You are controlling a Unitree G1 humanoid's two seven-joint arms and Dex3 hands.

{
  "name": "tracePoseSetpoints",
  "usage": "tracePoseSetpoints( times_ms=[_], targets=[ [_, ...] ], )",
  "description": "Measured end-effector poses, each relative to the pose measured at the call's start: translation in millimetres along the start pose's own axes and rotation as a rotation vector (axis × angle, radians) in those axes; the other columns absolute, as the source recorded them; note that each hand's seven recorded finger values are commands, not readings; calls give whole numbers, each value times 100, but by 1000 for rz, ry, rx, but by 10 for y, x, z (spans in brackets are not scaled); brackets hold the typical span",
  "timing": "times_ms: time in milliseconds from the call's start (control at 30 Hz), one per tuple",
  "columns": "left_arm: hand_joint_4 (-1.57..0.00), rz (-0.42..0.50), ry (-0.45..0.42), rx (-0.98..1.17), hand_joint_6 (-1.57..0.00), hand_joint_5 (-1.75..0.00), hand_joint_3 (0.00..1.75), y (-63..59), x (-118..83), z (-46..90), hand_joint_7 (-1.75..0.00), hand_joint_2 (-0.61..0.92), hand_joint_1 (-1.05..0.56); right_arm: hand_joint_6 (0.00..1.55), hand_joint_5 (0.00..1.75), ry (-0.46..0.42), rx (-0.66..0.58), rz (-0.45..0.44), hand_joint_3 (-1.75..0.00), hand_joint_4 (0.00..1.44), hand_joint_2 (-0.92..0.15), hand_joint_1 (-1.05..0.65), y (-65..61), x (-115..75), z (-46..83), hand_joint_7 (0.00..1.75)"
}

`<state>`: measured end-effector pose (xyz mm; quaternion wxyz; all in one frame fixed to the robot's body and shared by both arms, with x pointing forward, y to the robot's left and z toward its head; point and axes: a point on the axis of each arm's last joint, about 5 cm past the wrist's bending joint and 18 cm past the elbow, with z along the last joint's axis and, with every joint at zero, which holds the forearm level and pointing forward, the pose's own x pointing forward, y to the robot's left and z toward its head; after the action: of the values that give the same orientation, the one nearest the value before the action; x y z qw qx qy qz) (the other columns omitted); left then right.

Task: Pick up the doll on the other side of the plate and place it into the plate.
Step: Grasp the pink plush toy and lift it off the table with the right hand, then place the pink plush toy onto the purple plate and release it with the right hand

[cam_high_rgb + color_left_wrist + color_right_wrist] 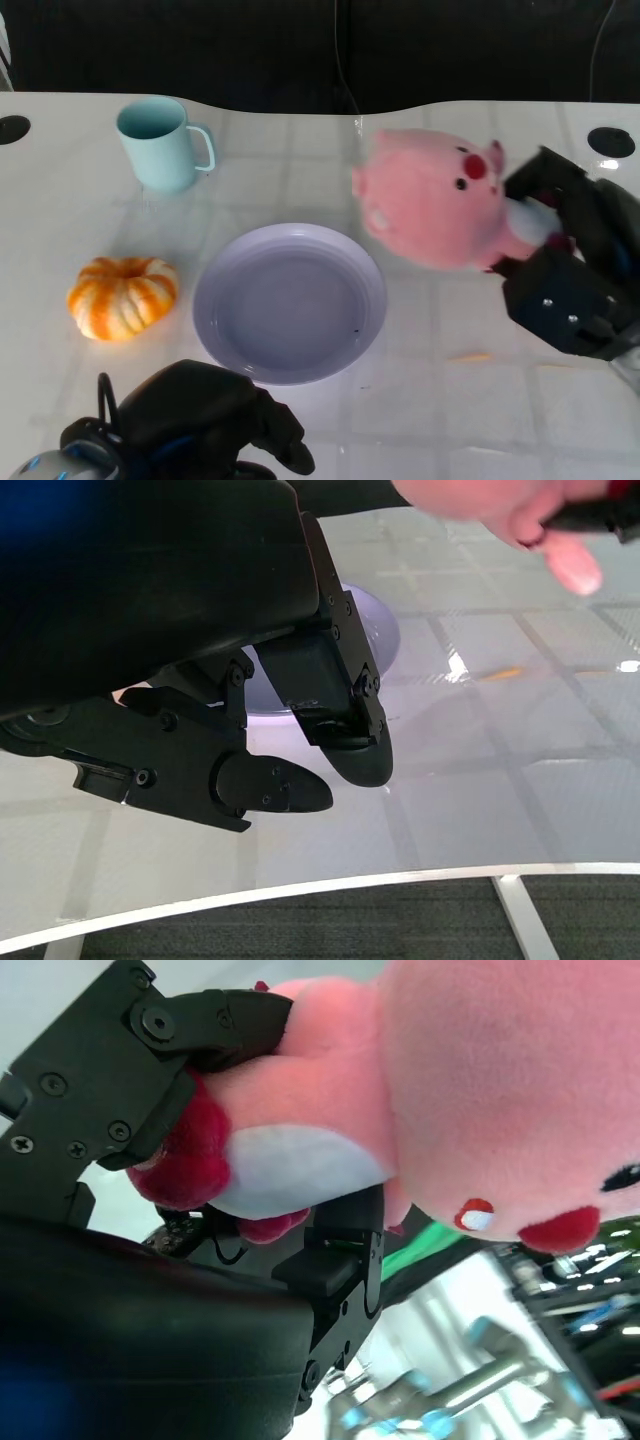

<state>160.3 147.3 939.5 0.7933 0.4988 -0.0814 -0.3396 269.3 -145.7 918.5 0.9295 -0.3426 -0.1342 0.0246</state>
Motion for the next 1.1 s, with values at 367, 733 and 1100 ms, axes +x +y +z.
tracePoseSetpoints(
  times_ms=[367, 733, 1100],
  targets=[
    [-81, -4, -24, 5, -112, -120, 23, -29, 45, 38, -1, 92, -25, 69, 175, -87, 81, 161, -116, 89, -44, -14, 315, 127, 469, 175],
    [-78, 3, -32, -9, -109, -113, 27, -68, 67, 45, 0, 92, -25, 70, 175, -52, 49, 278, -109, 88, -47, -13, 617, 244, 622, 174],
    [-77, 8, -44, -2, -112, -127, 24, -57, 63, 69, -2, 92, -24, 52, 51, -34, 42, 366, -23, 39, -90, -38, 706, 219, 607, 3]
  ],
)
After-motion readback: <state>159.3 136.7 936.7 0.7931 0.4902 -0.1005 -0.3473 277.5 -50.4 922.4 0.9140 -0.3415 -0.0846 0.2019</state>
